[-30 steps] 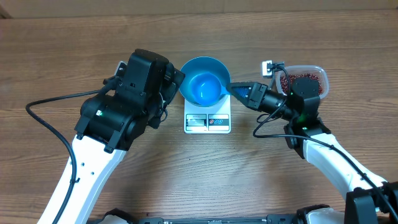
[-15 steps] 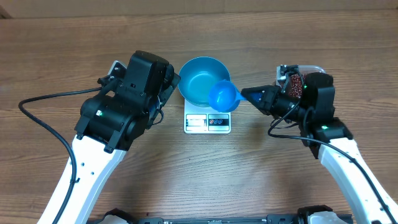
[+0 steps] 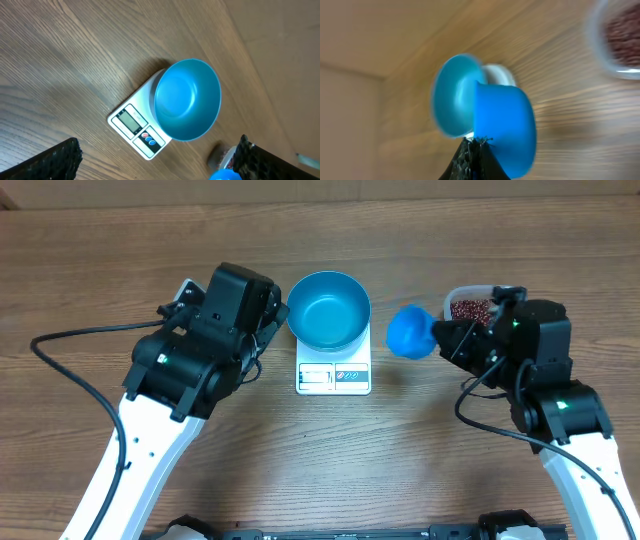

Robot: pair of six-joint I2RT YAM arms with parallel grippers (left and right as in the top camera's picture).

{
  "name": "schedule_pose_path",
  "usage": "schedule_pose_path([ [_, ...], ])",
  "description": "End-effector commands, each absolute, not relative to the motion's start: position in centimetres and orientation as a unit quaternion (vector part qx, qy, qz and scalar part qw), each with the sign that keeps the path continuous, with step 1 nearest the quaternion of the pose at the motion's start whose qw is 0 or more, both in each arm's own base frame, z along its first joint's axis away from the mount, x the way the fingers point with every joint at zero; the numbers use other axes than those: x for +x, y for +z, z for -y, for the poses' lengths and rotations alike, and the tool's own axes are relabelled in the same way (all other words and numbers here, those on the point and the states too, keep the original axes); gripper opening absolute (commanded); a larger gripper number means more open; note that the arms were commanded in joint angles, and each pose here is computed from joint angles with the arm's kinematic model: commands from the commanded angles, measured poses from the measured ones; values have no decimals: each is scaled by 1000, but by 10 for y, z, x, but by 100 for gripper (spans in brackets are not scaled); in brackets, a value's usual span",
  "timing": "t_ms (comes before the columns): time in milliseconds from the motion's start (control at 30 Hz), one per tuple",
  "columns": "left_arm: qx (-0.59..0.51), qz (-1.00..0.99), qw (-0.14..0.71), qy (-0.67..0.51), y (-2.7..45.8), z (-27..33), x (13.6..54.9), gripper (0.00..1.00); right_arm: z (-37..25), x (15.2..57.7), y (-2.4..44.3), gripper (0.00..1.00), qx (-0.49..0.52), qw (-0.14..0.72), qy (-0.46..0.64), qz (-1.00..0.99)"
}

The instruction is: Scoop item into bowl and weigh 150g on scale

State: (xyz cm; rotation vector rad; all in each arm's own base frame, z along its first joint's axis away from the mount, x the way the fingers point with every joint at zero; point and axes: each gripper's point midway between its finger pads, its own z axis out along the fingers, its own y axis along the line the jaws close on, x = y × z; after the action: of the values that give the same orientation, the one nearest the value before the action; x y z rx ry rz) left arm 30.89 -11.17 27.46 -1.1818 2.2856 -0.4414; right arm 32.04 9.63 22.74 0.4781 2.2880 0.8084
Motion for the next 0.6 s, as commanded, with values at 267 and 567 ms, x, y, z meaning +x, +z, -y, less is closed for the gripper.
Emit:
schedule_pose_path([
  [267,-180,-947,232,-129,243,149,329,92,-2,326,244,4,328,429,97,-836],
  [567,129,-971,156,-128,191,193,325,25,14,331,255,4,363,461,74,-806],
])
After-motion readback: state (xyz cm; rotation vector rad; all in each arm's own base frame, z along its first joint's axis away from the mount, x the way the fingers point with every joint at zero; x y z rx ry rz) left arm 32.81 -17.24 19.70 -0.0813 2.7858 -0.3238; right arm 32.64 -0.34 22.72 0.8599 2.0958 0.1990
